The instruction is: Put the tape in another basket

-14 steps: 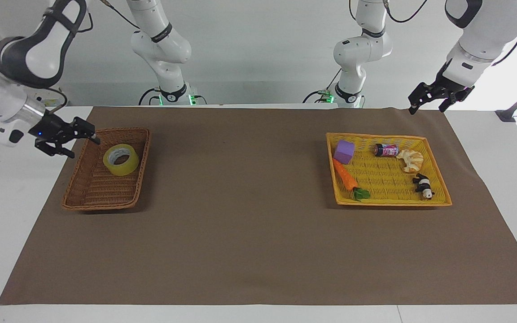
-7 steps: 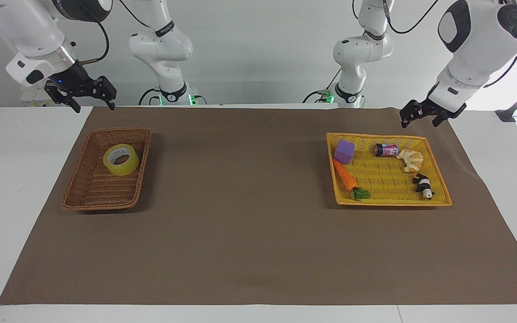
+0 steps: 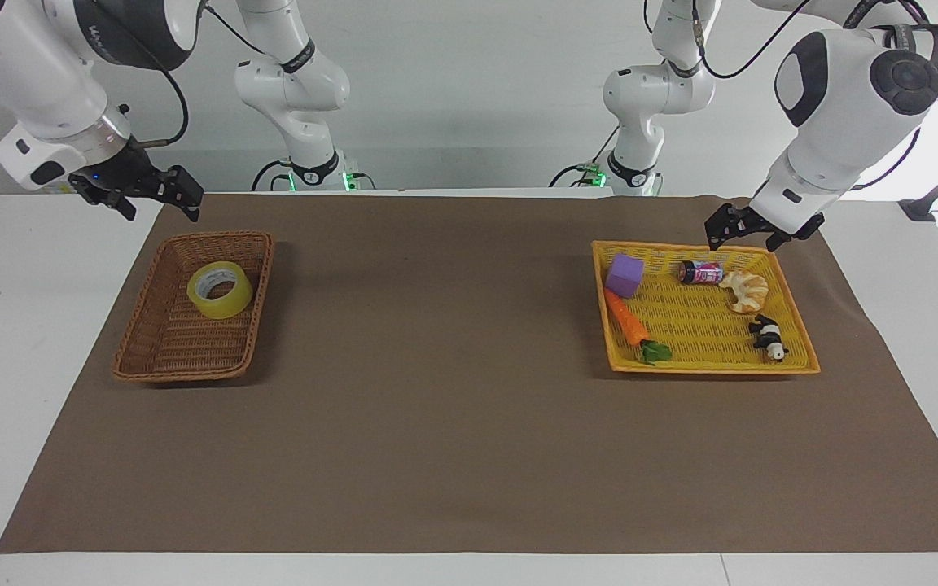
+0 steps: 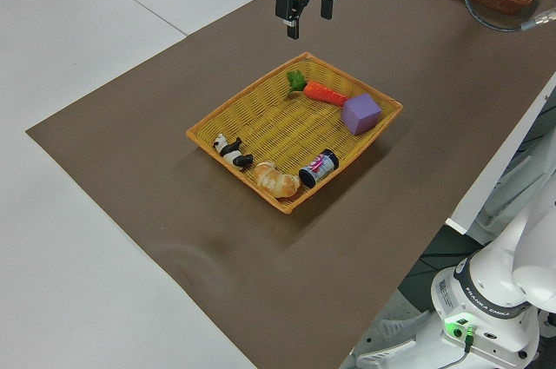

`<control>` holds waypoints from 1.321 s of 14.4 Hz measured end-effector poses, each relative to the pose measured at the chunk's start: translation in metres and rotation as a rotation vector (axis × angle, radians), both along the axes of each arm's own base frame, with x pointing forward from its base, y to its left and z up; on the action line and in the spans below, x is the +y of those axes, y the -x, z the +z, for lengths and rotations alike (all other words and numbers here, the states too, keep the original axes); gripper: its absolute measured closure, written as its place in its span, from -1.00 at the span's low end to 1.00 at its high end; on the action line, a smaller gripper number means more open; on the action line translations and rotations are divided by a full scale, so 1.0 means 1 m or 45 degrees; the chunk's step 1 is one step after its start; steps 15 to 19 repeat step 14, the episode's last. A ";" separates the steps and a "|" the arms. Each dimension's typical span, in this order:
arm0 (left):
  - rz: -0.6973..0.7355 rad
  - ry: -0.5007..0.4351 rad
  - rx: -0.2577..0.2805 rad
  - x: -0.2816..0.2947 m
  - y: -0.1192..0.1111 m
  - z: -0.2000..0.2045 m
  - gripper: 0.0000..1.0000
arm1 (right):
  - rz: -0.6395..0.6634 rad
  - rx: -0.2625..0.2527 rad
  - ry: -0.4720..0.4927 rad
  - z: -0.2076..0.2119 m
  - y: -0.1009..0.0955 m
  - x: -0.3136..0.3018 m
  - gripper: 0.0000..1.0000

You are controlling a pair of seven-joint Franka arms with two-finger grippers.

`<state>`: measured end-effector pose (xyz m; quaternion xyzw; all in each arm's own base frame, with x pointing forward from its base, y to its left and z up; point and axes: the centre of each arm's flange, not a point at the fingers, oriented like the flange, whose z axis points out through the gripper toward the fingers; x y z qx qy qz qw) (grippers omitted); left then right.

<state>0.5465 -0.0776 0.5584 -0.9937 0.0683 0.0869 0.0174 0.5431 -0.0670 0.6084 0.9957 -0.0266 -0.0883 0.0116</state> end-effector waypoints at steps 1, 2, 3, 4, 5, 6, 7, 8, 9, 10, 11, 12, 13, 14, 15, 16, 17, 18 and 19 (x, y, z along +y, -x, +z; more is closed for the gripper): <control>0.004 0.000 0.001 0.002 0.000 -0.001 -1.00 | 0.002 -0.007 0.002 0.002 -0.001 0.003 -1.00; 0.005 0.000 -0.001 0.002 -0.001 -0.001 -1.00 | 0.007 -0.015 0.003 0.005 -0.001 0.006 -1.00; 0.004 0.001 -0.008 0.002 -0.001 -0.002 -1.00 | 0.010 -0.021 0.003 0.007 -0.001 0.007 -1.00; 0.001 0.001 -0.011 0.000 -0.001 -0.003 -1.00 | 0.011 -0.026 0.004 0.009 -0.001 0.008 -1.00; -0.005 0.001 -0.009 -0.002 -0.001 -0.004 -1.00 | 0.010 -0.032 0.004 0.012 0.000 0.008 -1.00; -0.013 0.001 -0.009 -0.005 0.000 -0.004 -1.00 | 0.009 -0.035 0.005 0.014 0.001 0.007 -1.00; -0.024 0.001 -0.009 -0.010 0.001 -0.004 -1.00 | 0.007 -0.037 0.005 0.016 0.003 0.006 -1.00; -0.036 0.000 -0.008 -0.015 0.003 -0.005 -1.00 | 0.006 -0.039 0.005 0.018 0.004 0.006 -1.00; -0.044 -0.001 -0.008 -0.019 0.005 -0.006 -1.00 | 0.006 -0.040 0.005 0.019 0.005 0.006 -1.00; -0.046 -0.001 -0.017 -0.019 0.006 -0.008 -1.00 | 0.005 -0.037 0.004 0.019 0.006 0.006 -1.00; -0.037 -0.001 -0.028 -0.015 0.006 -0.011 -1.00 | 0.003 -0.028 0.003 0.020 0.007 0.007 -1.00; -0.021 0.001 -0.040 -0.008 0.004 -0.013 -1.00 | 0.000 -0.019 0.003 0.021 0.010 0.007 -1.00; -0.009 0.002 -0.050 -0.002 0.003 -0.015 -1.00 | -0.001 -0.015 0.002 0.023 0.013 0.007 -1.00; -0.002 0.003 -0.054 0.003 0.002 -0.016 -1.00 | -0.002 -0.016 0.002 0.025 0.015 0.007 -1.00; -0.002 0.003 -0.054 0.003 0.002 -0.016 -1.00 | -0.002 -0.016 0.002 0.025 0.015 0.007 -1.00; -0.002 0.003 -0.054 0.003 0.002 -0.016 -1.00 | -0.002 -0.016 0.002 0.025 0.015 0.007 -1.00; -0.002 0.003 -0.054 0.003 0.002 -0.016 -1.00 | -0.002 -0.016 0.002 0.025 0.015 0.007 -1.00; -0.002 0.003 -0.054 0.003 0.002 -0.016 -1.00 | -0.002 -0.016 0.002 0.025 0.015 0.007 -1.00; -0.002 0.003 -0.054 0.003 0.002 -0.016 -1.00 | -0.002 -0.016 0.002 0.025 0.015 0.007 -1.00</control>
